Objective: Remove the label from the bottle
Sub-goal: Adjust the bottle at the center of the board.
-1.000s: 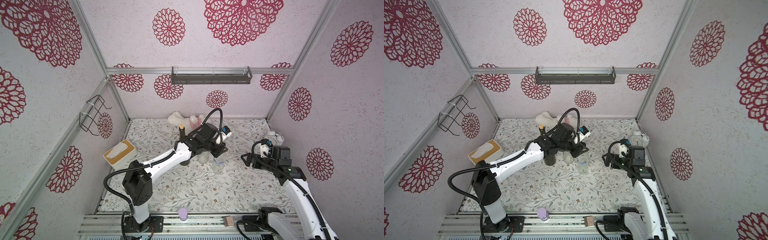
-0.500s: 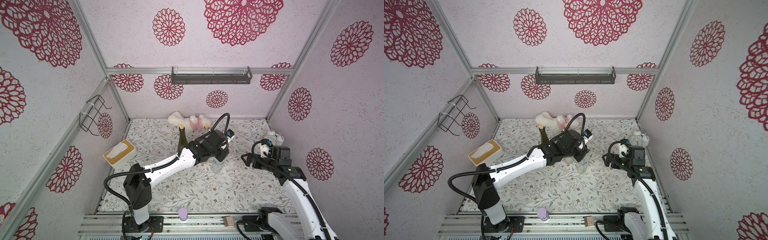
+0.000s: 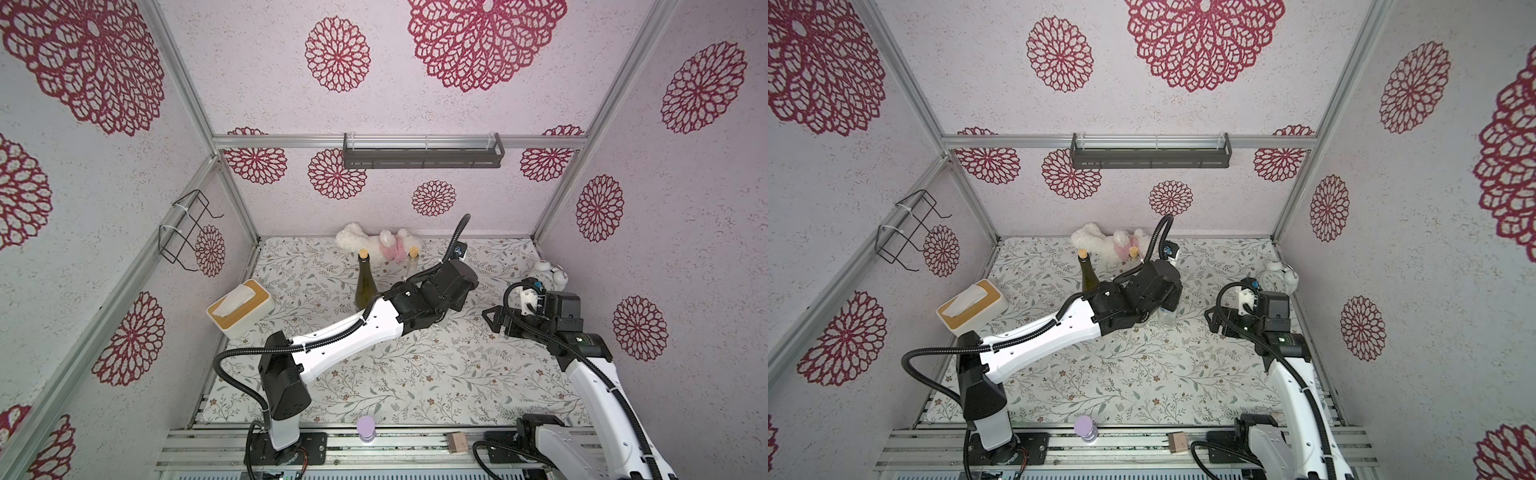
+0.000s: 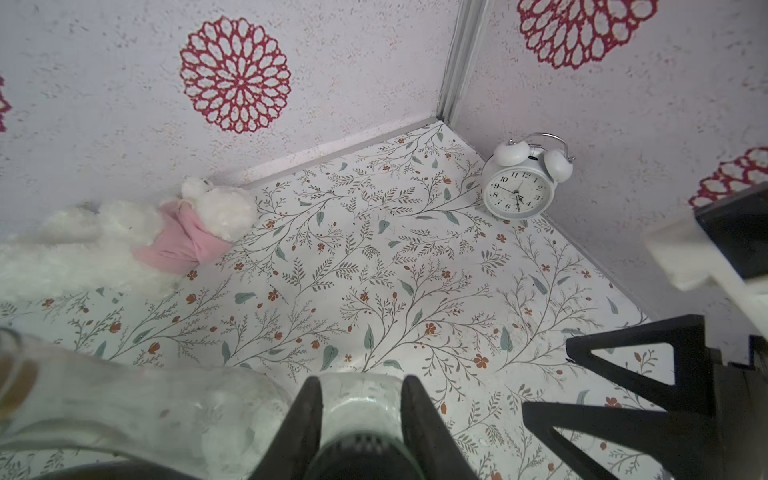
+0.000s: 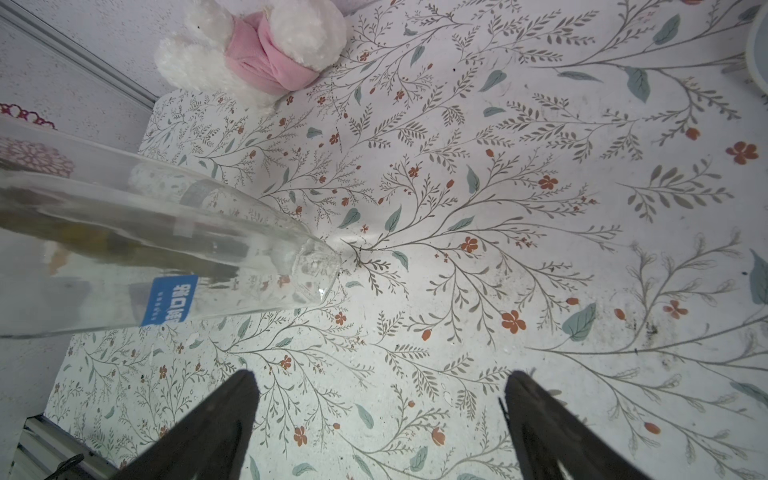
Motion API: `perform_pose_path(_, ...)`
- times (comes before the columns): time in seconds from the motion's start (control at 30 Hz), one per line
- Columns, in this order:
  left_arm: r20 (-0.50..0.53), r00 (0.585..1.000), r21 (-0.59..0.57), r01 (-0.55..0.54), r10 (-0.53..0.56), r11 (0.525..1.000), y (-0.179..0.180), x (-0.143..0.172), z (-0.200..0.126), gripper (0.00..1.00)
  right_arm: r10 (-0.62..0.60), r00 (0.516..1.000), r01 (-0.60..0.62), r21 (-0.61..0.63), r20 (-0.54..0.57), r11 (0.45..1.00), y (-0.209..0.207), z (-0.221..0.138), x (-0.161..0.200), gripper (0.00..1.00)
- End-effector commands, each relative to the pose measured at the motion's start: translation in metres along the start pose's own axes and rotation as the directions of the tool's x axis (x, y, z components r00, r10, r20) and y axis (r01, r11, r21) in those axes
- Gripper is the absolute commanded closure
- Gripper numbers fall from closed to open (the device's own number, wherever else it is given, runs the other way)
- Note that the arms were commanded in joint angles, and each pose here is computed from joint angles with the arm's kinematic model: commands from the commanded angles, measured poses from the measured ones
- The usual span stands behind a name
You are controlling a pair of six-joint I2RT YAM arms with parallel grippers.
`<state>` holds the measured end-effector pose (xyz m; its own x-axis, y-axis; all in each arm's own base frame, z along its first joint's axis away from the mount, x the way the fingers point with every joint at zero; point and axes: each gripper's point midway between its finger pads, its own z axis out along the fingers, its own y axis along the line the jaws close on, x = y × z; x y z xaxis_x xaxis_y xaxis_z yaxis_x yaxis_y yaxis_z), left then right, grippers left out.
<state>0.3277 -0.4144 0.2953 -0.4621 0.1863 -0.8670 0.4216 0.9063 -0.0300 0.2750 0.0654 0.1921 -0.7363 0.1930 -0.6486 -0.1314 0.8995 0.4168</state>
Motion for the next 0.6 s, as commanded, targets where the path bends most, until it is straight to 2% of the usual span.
perform_pose_path(0.0, 0.008, 0.996, -0.040, 0.092, -0.092, 0.995, 0.002, -0.004, 0.002, 0.85, -0.028, 0.998, 0.028, -0.008, 0.052, 1.000, 0.005, -0.008, -0.012, 0.05)
perform_pose_path(0.23, -0.036, 0.994, -0.034, 0.097, -0.099, 0.995, -0.005, 0.011, 0.011, 0.83, -0.027, 0.998, 0.027, -0.006, 0.049, 1.000, 0.004, -0.007, -0.010, 0.05)
perform_pose_path(0.57, -0.072, 0.992, -0.024, 0.102, -0.103, 0.995, -0.010, 0.026, 0.021, 0.74, -0.016, 0.999, 0.016, 0.003, 0.040, 1.000, 0.001, -0.005, -0.007, 0.05)
